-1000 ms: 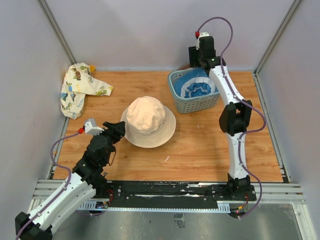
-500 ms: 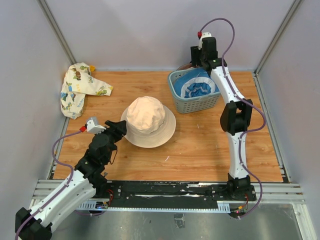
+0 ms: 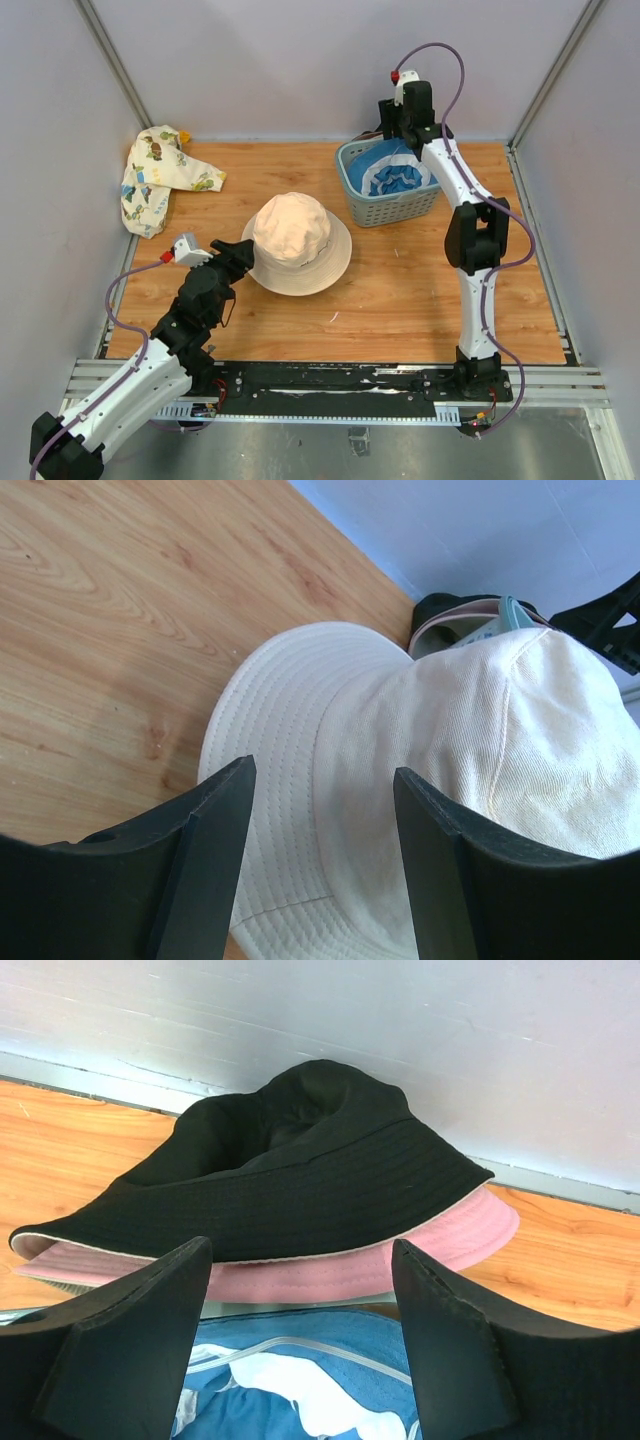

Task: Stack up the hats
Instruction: Pick up the hat from the center of the board.

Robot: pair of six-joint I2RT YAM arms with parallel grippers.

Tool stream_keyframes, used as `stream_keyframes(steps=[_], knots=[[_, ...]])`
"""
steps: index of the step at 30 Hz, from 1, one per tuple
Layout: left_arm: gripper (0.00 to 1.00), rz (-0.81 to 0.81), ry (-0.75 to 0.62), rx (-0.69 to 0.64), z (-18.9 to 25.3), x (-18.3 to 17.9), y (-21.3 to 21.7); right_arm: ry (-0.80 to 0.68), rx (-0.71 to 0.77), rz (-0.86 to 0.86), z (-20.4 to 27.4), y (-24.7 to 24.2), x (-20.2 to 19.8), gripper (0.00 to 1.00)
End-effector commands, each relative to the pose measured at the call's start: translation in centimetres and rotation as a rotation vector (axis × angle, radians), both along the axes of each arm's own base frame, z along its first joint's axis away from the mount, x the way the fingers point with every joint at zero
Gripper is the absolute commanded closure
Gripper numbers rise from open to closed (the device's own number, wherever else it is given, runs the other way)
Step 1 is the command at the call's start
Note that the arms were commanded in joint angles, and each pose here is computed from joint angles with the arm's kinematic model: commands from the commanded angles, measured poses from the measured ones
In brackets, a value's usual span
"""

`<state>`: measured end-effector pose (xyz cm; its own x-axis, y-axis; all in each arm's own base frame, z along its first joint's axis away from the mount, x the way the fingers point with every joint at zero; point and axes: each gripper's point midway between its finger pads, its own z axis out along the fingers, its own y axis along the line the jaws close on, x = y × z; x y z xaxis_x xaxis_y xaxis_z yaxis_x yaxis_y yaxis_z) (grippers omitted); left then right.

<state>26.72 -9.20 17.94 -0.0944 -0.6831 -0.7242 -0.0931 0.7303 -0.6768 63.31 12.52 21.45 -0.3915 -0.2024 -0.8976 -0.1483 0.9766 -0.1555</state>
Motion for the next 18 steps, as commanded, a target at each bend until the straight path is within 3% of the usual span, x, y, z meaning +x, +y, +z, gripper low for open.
stream_keyframes(steps=[1, 12, 18], knots=[[0.38, 0.013, -0.023, -0.001, 0.3, 0.2, 0.2, -0.064, -0.028, 0.017, 3.4, 0.8, -0.4, 0.26], [0.38, 0.013, -0.015, 0.004, 0.0, 0.1, 0.3, 0.052, -0.067, 0.024, -0.6, 0.1, -0.7, 0.25], [0.38, 0.012, -0.023, 0.0, 0.3, 0.1, 0.3, 0.047, -0.06, 0.032, -0.4, 0.0, -1.2, 0.25]])
